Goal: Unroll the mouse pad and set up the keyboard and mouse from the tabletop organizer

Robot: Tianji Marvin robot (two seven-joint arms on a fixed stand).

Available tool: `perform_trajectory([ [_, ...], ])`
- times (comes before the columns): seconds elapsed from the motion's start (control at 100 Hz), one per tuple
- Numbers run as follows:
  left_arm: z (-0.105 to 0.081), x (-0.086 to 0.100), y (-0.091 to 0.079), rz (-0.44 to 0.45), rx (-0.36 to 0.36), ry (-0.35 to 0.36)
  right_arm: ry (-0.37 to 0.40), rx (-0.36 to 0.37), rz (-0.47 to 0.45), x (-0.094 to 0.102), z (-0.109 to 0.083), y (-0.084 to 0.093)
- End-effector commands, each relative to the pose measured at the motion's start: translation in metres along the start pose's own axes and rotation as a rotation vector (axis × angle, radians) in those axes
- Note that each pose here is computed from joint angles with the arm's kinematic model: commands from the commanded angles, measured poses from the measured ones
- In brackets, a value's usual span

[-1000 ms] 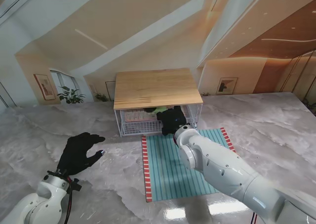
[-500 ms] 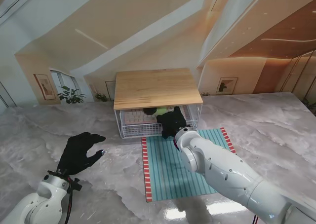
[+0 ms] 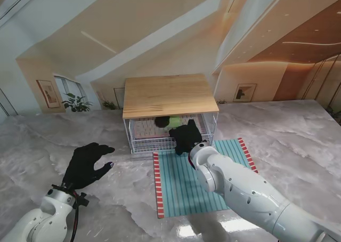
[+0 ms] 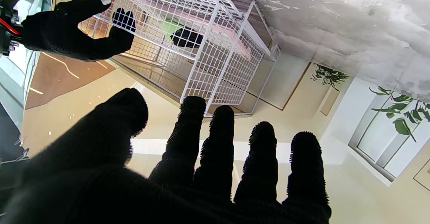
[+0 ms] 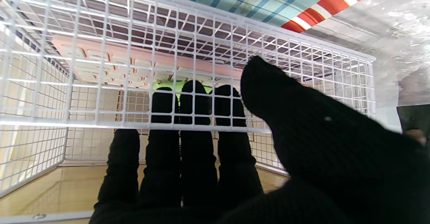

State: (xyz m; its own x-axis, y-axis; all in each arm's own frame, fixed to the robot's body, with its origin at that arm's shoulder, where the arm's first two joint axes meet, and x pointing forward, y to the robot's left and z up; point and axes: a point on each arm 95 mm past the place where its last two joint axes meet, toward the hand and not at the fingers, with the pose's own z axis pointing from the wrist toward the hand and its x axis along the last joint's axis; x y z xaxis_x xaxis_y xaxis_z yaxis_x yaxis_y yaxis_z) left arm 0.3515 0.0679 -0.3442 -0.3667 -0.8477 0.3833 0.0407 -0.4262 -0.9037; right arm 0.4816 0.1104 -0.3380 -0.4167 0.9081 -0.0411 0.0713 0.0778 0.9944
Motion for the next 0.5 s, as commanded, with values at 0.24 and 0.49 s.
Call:
perform_trajectory([
  [0.24, 0.001, 0.004, 0.005, -0.023, -0.01, 0.014, 0.032, 0.044, 0.007, 0.01, -0.016, -0.013],
  [0.49, 0.001, 0.005, 0.005, -0.029, -0.011, 0.017, 0.042, 0.056, 0.012, 0.013, -0.023, -0.014],
])
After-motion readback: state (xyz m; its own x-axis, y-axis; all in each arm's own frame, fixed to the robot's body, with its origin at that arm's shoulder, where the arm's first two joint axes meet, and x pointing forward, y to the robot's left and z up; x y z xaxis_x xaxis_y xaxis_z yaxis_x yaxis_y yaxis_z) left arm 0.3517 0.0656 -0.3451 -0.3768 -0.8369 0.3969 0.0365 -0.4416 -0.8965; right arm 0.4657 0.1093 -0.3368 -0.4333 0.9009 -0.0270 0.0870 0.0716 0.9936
